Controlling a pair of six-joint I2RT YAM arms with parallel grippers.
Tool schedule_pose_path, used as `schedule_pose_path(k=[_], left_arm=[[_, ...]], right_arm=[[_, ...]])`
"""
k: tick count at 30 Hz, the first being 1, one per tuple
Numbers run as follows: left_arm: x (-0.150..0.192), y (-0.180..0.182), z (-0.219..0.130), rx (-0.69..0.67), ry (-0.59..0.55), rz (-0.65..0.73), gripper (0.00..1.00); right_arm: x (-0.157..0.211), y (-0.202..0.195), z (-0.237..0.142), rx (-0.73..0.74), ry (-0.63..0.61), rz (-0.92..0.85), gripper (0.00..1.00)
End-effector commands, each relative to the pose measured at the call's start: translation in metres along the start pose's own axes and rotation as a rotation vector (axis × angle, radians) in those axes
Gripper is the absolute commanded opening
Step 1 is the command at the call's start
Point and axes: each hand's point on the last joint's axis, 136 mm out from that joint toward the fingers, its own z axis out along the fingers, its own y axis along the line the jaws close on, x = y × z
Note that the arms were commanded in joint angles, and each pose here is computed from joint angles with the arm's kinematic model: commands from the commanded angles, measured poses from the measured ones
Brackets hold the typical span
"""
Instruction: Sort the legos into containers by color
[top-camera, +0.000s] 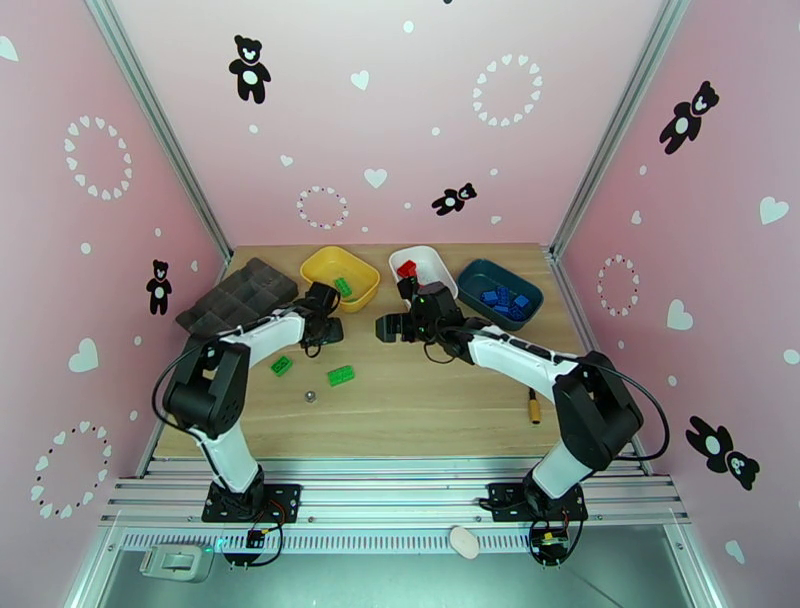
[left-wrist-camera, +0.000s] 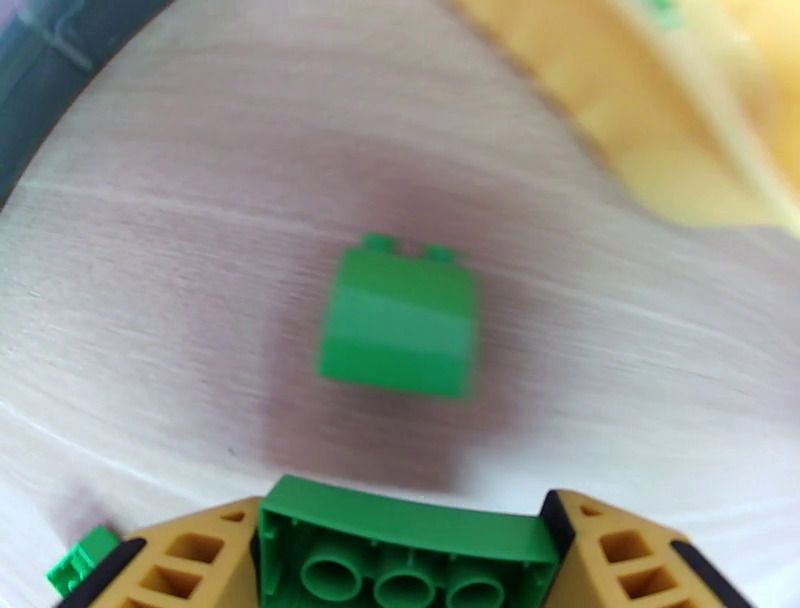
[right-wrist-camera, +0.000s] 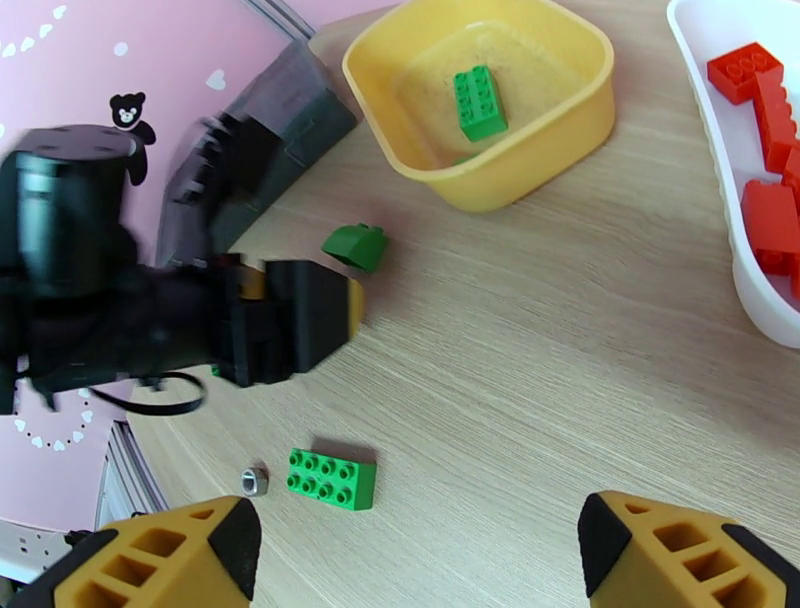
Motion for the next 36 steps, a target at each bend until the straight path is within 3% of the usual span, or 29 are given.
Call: schedule_pose_path(k=[1, 11, 21, 23, 27, 36], left_arm=[[-0.010, -0.014, -0.028, 0.073, -0.024, -0.013, 0.53], [-0.082, -0.051, -0.059, 0.132, -0.132, 0.014, 0.54], [-0.130, -0.075, -0.016, 0.110, -0.118, 0.017, 0.56], [-0.135, -0.078, -0.007, 0.105, -0.108, 0.015, 0.60], [-0.141, -0.083, -0.002, 0.114, -0.113, 0.012, 0.82], [-0.134, -0.072, -0.036, 0.122, -0.164, 0.012, 0.86]], right_arm=[[-0.005, 0.004, 0.001, -0.004, -0.002, -0.001, 0.89], [-0.010, 0.000, -0.002, 0.033, 0.002, -0.009, 0.89], [-0.037, -0.002, -0.003, 0.058, -0.027, -0.023, 0.89], [-0.046, -0.001, 0.002, 0.049, -0.030, -0.020, 0.89], [-0.056, 0.003, 0.012, 0.032, -0.023, -0.021, 0.89], [-0.052, 0.004, 0.019, 0.010, -0.005, -0.012, 0.89]])
